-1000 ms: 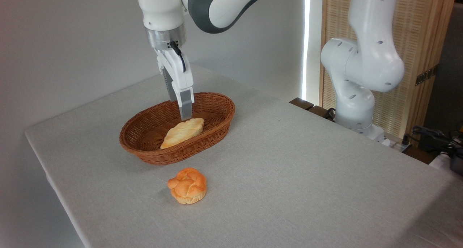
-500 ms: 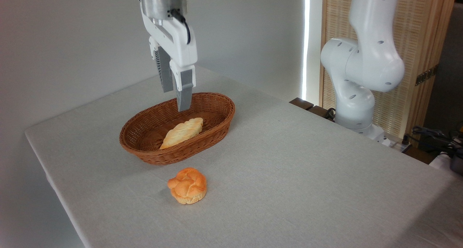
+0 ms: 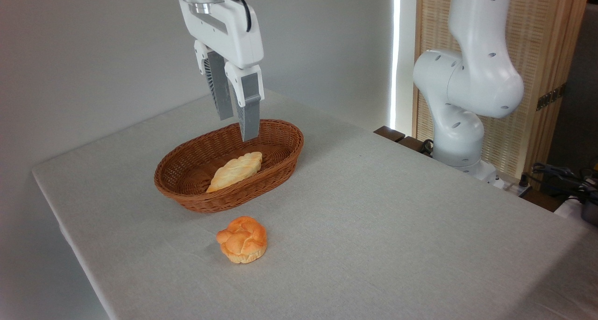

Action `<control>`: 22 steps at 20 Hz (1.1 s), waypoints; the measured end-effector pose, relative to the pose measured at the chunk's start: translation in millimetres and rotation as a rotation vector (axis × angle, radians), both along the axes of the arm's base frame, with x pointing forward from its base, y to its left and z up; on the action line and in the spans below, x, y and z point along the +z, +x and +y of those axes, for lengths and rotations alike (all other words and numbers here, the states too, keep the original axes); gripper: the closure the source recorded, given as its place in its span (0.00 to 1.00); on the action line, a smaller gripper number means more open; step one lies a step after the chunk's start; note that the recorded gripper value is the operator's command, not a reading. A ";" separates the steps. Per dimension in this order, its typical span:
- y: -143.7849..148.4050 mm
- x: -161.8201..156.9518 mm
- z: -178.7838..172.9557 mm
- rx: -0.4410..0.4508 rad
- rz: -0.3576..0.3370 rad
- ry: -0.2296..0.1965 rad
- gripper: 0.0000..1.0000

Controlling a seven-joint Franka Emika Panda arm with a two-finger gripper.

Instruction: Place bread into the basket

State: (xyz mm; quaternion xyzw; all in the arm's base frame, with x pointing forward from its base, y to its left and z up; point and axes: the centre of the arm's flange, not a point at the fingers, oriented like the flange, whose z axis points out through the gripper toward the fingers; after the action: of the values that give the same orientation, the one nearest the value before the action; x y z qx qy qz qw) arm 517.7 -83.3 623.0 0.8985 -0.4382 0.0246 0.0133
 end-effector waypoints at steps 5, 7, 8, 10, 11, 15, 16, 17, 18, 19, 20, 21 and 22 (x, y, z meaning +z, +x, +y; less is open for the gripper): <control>5.5 -3.9 -0.7 0.000 0.009 0.000 0.00; 5.5 -3.6 -0.7 0.000 0.008 0.000 0.00; 5.5 -3.6 -0.7 0.000 0.008 0.000 0.00; 5.5 -3.6 -0.7 0.000 0.009 0.000 0.00; 5.5 -3.7 -0.7 0.000 0.009 0.000 0.00; 5.8 -3.7 0.8 0.002 0.009 0.001 0.00; 6.2 -3.7 3.5 0.008 0.009 0.001 0.00; 6.6 -3.6 6.6 0.013 0.009 0.001 0.00; 7.1 -3.5 9.6 0.019 0.008 0.001 0.00; 7.3 -3.5 11.3 0.022 0.008 0.001 0.00; 7.4 -3.4 12.0 0.024 0.008 0.001 0.00; 7.5 -3.4 12.4 0.024 0.008 0.001 0.00; 7.5 -3.4 12.5 0.024 0.008 0.001 0.00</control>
State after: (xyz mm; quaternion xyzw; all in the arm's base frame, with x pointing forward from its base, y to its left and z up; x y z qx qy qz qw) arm 525.1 -70.8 619.6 0.9039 -0.4271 0.0210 0.0145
